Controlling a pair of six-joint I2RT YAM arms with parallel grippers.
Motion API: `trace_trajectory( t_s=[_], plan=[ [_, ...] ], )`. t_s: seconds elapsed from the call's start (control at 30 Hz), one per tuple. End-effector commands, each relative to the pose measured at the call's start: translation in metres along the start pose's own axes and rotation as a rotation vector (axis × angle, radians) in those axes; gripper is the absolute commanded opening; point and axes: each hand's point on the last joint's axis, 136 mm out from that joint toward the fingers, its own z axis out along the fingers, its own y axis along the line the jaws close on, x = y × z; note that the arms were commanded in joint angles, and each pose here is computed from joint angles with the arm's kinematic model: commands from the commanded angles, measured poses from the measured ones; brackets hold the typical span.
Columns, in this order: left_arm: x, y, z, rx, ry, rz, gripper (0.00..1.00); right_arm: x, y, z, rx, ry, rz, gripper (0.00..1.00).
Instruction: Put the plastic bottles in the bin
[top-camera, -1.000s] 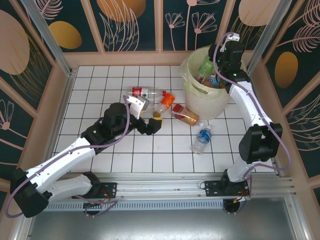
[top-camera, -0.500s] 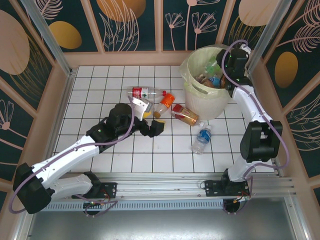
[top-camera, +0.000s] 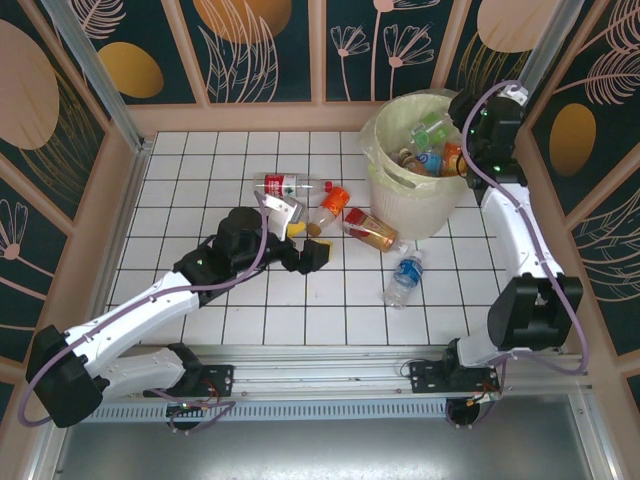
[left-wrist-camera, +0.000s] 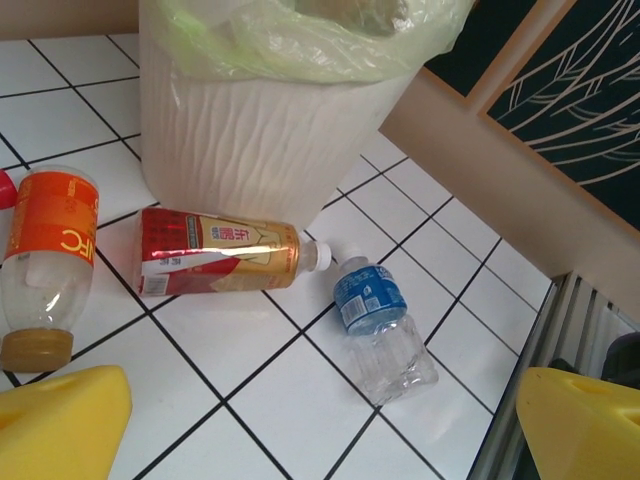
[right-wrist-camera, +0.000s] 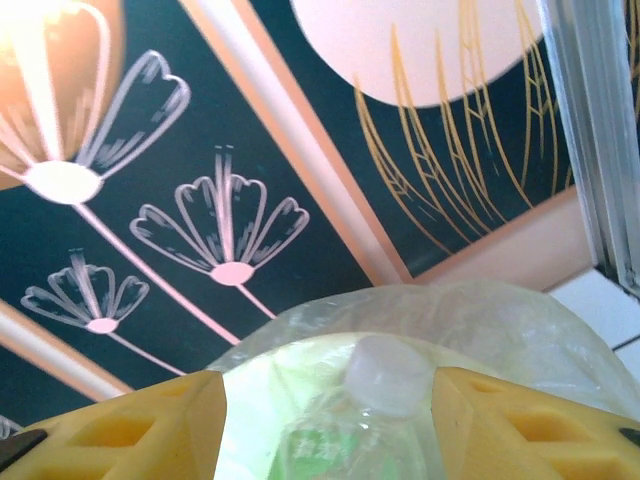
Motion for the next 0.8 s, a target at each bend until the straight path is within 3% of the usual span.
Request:
trace_trajectory(
  t_s=[0.0,0.33,0.5,0.77],
  plan=[
    [0.004,-0.002,0.005,0.025,-0.009,-0.024,0.99,-0.004,0.018,-0.024,-0.100,0.027,-0.104,0.58],
    [0.027,-0.007,0.027,0.011,0.057,0.054,0.99,0.021,0.027,-0.113,-0.184,0.179,-0.147,0.62],
    [0.039,-0.010,0.043,0.017,0.101,0.060,0.99,0.069,0.010,-0.152,-0.152,0.380,-0.087,0.65],
    [0.046,-0.040,0.036,0.198,0.108,0.190,0.99,0.149,-0.032,-0.200,-0.057,0.573,0.028,0.67]
  ],
)
